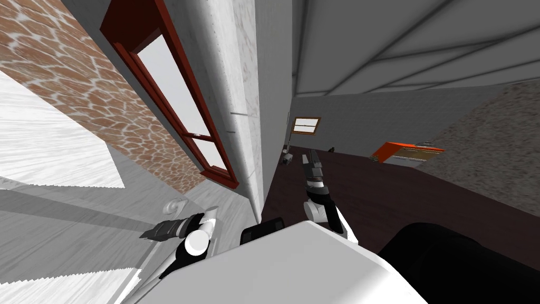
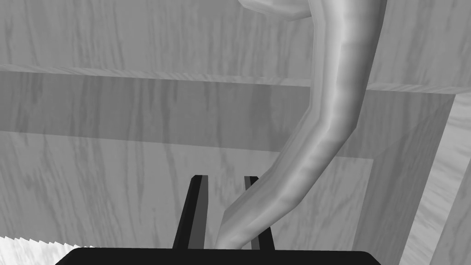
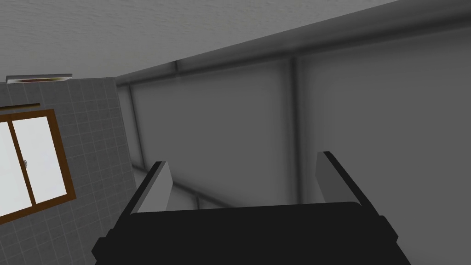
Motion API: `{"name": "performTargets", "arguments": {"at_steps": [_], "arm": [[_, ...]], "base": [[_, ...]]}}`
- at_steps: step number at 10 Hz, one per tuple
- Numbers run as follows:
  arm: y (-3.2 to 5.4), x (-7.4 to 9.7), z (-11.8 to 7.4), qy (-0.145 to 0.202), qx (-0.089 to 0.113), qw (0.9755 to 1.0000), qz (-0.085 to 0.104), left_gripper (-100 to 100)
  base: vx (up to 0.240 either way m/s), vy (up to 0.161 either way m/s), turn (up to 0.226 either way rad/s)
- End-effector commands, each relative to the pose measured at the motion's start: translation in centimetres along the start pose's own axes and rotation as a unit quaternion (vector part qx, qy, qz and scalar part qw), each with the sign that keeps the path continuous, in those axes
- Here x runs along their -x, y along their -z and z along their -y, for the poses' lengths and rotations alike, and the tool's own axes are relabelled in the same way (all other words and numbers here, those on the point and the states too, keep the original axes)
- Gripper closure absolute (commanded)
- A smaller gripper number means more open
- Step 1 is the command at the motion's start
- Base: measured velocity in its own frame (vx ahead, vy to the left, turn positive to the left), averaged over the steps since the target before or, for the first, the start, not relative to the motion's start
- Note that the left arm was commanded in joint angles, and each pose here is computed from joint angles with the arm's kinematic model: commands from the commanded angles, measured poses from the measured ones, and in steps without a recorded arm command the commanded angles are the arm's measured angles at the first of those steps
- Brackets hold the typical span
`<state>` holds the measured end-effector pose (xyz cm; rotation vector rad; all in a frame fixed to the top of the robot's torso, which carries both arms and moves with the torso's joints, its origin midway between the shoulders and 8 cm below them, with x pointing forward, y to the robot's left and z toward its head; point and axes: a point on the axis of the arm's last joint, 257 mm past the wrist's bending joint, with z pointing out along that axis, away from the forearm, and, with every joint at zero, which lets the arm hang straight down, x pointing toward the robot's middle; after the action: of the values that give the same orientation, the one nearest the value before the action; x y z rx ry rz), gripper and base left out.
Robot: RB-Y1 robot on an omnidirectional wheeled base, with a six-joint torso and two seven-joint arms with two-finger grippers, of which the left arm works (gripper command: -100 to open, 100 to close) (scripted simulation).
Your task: Push the door open
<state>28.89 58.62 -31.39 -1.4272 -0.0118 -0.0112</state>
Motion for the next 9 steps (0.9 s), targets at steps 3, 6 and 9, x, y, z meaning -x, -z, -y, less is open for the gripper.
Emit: {"name": "performTargets", "arguments": {"at_steps": [3,6,9], "arm": [[-0.85,1.2,0.7,0.002,-0.011,0.9996,0.028,100],[-0.89,2.0,0.7,0.002,-0.009,0.999,0.045,100],[-0.78,3.2,0.7,0.001,-0.007,0.9974,0.071,100]], "base": [[-0.003,0.073,-0.052],[-0.001,0.066,-0.041],[-0.001,0.102,-0.063]]}}
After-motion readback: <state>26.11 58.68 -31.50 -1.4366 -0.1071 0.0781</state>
